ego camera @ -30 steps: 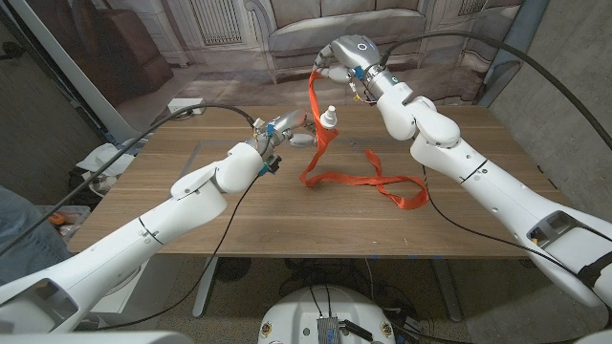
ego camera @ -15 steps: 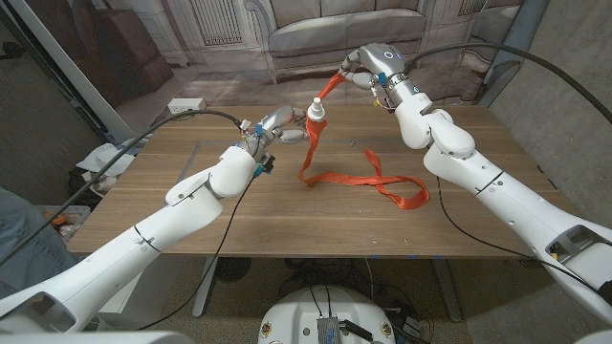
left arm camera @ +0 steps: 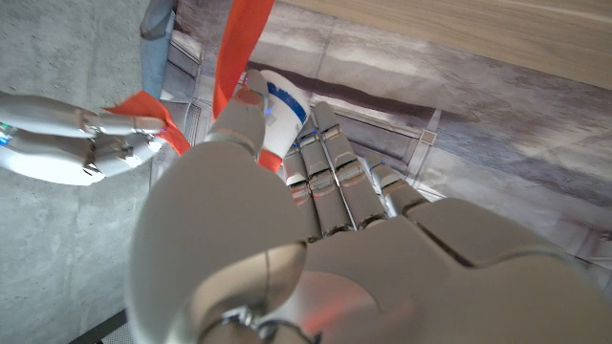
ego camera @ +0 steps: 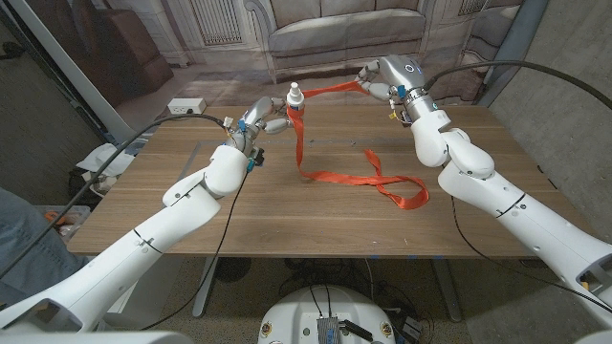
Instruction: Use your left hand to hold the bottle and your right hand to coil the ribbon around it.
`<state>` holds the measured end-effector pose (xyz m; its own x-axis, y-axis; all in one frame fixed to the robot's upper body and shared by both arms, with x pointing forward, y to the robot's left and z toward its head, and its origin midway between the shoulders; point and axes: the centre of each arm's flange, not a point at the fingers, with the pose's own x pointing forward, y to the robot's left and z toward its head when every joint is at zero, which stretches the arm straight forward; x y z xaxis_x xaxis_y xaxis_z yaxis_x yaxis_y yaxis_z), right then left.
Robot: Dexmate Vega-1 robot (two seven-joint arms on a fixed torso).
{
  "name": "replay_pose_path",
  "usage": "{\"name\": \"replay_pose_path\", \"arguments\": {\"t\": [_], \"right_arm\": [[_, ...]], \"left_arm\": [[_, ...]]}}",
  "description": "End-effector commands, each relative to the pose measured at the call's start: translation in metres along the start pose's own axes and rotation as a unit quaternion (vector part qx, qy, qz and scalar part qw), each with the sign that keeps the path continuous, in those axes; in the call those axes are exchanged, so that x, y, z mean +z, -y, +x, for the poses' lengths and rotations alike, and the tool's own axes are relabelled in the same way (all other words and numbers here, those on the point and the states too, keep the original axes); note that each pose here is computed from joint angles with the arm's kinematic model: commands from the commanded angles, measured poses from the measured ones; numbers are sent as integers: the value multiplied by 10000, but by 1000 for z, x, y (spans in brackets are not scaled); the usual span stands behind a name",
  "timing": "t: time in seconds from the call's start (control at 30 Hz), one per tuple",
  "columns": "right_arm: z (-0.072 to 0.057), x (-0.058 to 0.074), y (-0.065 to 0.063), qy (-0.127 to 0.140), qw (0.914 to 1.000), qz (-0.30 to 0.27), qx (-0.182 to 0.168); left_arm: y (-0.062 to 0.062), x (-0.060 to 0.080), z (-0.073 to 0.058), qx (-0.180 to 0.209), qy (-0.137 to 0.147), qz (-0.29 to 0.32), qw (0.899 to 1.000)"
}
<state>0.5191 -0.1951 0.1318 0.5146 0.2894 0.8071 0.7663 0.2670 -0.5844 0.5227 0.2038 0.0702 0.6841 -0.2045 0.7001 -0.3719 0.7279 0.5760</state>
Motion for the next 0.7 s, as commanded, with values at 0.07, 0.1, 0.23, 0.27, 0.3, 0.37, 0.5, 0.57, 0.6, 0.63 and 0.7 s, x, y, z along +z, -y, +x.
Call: {"name": "replay_pose_path", "arguments": {"t": [0.07, 0.1, 0.23, 0.27, 0.3, 0.37, 0.5, 0.57, 0.6, 0.63, 0.7], "right_arm": [[-33, -14, -9, -383, 9991, 168, 77], [-35, -16, -11, -414, 9989, 187, 105], [-42, -20, -16, -518, 9982, 244, 154], [-44, -20, -17, -532, 9981, 256, 158], [-46, -20, -17, -541, 9981, 264, 163], [-51, -19, -16, -523, 9981, 292, 161], [-62, -8, -14, -375, 9986, 350, 152], [-66, -1, -12, -266, 9988, 381, 146], [-69, 3, -10, -218, 9988, 409, 145], [-71, 6, -9, -159, 9988, 430, 151], [-76, 11, -7, -64, 9987, 479, 137]], "left_arm": [[-10, -10, -2, 346, -89, -347, 9988], [-10, -10, -2, 358, -86, -373, 9986], [-12, -10, -3, 415, -63, -433, 9982], [-13, -10, -4, 440, -63, -450, 9980], [-14, -10, -4, 470, -66, -463, 9978], [-16, -10, -3, 545, -105, -491, 9973], [-20, -12, 1, 663, -247, -479, 9963], [-21, -12, 4, 718, -329, -446, 9959], [-22, -12, 6, 744, -388, -423, 9956], [-23, -12, 9, 741, -463, -376, 9955], [-24, -14, 16, 677, -633, -303, 9952]]}}
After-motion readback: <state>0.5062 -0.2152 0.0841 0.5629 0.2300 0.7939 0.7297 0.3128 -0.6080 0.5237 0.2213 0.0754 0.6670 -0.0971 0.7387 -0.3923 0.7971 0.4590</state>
